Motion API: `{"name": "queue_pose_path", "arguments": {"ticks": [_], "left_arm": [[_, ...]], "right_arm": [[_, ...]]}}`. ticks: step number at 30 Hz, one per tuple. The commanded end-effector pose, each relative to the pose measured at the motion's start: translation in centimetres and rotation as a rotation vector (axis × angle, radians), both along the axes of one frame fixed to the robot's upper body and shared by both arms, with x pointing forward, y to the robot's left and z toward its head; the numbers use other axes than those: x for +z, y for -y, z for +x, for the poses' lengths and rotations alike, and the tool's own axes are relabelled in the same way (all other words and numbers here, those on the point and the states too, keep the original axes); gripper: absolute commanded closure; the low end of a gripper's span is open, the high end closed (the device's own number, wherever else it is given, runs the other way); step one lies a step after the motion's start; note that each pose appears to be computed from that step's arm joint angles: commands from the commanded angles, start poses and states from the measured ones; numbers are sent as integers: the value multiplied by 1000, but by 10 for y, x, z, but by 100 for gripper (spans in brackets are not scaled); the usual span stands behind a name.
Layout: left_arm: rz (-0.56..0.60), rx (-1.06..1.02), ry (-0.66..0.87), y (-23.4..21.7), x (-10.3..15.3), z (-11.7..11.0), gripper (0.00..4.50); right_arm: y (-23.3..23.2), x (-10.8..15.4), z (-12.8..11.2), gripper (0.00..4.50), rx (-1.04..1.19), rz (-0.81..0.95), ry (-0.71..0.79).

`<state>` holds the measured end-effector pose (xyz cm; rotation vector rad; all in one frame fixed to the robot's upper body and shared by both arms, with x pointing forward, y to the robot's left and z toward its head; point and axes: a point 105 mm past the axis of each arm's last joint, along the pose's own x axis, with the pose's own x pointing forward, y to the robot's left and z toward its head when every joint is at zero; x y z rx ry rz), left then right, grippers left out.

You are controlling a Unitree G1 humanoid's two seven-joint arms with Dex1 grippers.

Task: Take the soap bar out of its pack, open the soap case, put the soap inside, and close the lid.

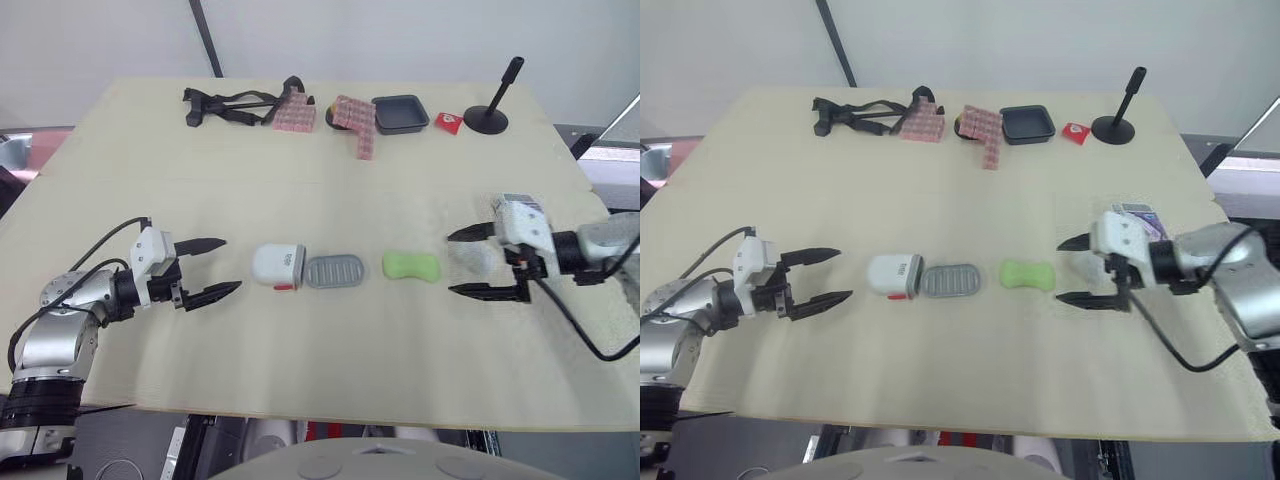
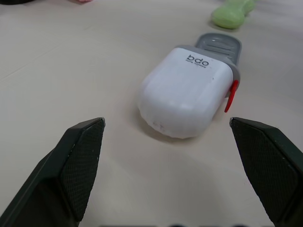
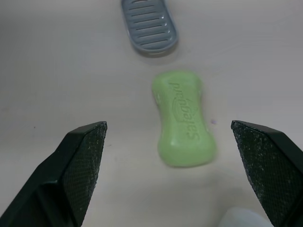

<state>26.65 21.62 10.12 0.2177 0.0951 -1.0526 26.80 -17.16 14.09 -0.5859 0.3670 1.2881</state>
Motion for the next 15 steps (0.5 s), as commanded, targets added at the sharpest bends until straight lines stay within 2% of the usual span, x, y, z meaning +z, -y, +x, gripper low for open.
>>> {"name": "queue_pose_path", "arguments": {"ticks": [1, 8, 15], "left_arm": [[-14, -17, 62, 4, 13, -3, 1], [-56, -28, 71, 17, 7, -15, 1], [-37, -79, 49, 22, -1, -30, 1]], "right_arm": [[-13, -1, 4, 0, 18, -53, 8], [-40, -12, 21, 0, -1, -112, -12], [-49, -26, 29, 0, -34, -180, -28]]}}
